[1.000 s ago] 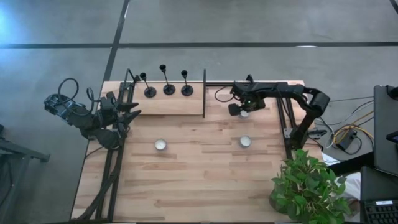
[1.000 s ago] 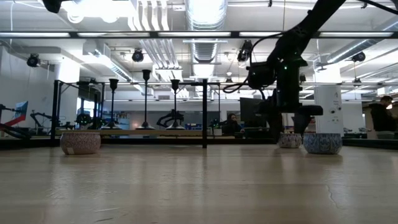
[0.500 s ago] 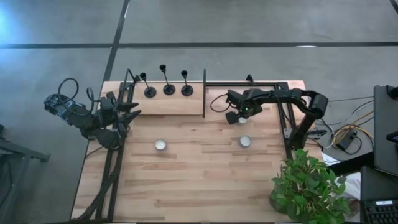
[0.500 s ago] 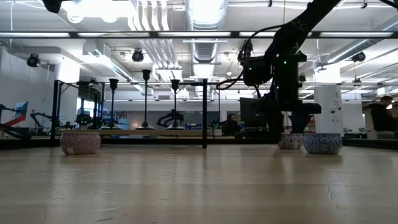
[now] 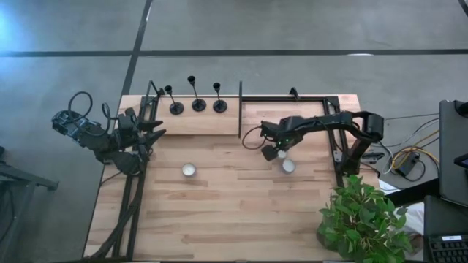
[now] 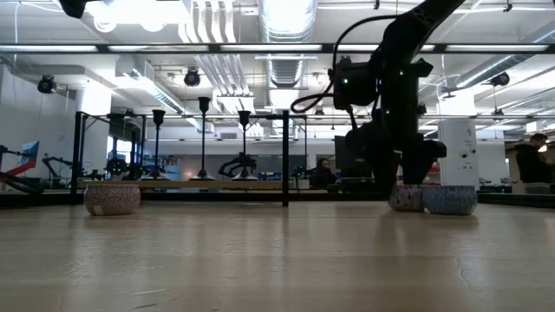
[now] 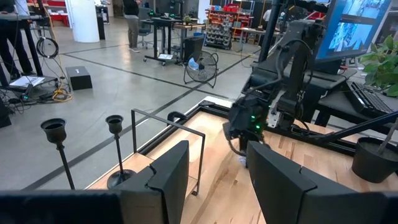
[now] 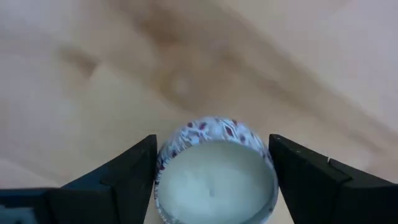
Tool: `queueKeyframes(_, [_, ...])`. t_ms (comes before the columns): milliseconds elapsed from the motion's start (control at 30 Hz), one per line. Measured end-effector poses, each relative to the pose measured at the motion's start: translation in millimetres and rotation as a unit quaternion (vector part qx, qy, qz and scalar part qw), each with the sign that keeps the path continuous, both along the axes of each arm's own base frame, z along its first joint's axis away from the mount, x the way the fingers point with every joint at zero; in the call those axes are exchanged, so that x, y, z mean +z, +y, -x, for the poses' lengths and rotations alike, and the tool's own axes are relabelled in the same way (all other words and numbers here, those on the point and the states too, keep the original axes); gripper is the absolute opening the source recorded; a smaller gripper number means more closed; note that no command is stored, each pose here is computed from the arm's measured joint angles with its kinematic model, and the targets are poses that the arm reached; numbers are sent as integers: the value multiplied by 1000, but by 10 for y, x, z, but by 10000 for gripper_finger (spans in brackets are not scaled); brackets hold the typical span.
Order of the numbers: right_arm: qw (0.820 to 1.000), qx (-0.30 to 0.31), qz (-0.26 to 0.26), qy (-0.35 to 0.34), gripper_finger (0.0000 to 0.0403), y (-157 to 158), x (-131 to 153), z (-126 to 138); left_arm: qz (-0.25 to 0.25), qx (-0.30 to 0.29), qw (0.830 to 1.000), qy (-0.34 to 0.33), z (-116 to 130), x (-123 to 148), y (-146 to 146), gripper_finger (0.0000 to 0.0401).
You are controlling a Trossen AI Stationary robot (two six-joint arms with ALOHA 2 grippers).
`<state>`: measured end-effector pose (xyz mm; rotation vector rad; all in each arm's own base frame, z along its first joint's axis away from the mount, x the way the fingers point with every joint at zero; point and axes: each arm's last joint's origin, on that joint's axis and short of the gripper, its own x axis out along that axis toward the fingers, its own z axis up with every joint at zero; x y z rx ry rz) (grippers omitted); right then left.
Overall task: Pick & Place candle stick holders
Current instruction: Move the white scented candle to the center of the table
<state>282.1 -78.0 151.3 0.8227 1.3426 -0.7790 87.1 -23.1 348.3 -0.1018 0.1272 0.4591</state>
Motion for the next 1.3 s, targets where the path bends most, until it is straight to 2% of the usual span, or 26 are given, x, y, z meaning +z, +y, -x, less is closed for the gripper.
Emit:
queueKeyframes(200, [999, 33, -29, -31, 261, 283, -21, -117, 0, 0, 1000, 0, 0, 1, 0, 168])
queueKeyframes(433, [995, 50, -35, -75, 206, 527, -13, -239, 0, 0, 1000, 0, 0, 0, 0, 168])
queueKeyframes(567, [990, 70, -60, -109, 184, 617, 18, -312, 0, 0, 1000, 0, 0, 1, 0, 168])
queueKeyframes(700, [980, 123, -33, -153, 173, 638, 128, -437, 0, 0, 1000, 0, 0, 1, 0, 168])
queueKeyframes(800, [965, 194, 10, -174, 169, 614, 276, -539, 0, 0, 1000, 0, 0, 1, 0, 168])
queueKeyframes(933, [950, 277, 27, -140, 169, 603, 495, -564, 0, -1, 1000, 0, 0, 1, -1, 168])
queueKeyframes(1100, [932, 358, 5, -63, 170, 695, 622, -449, 1, -3, 1000, 0, -1, 1, -1, 168])
queueKeyframes(1200, [929, 370, -12, -33, 187, 751, 628, -384, 1, -3, 1000, 0, -1, 1, -2, 168])
queueKeyframes(1300, [935, 352, -25, -22, 223, 752, 601, -350, -1, -3, 1000, 1, 0, 1, -1, 168])
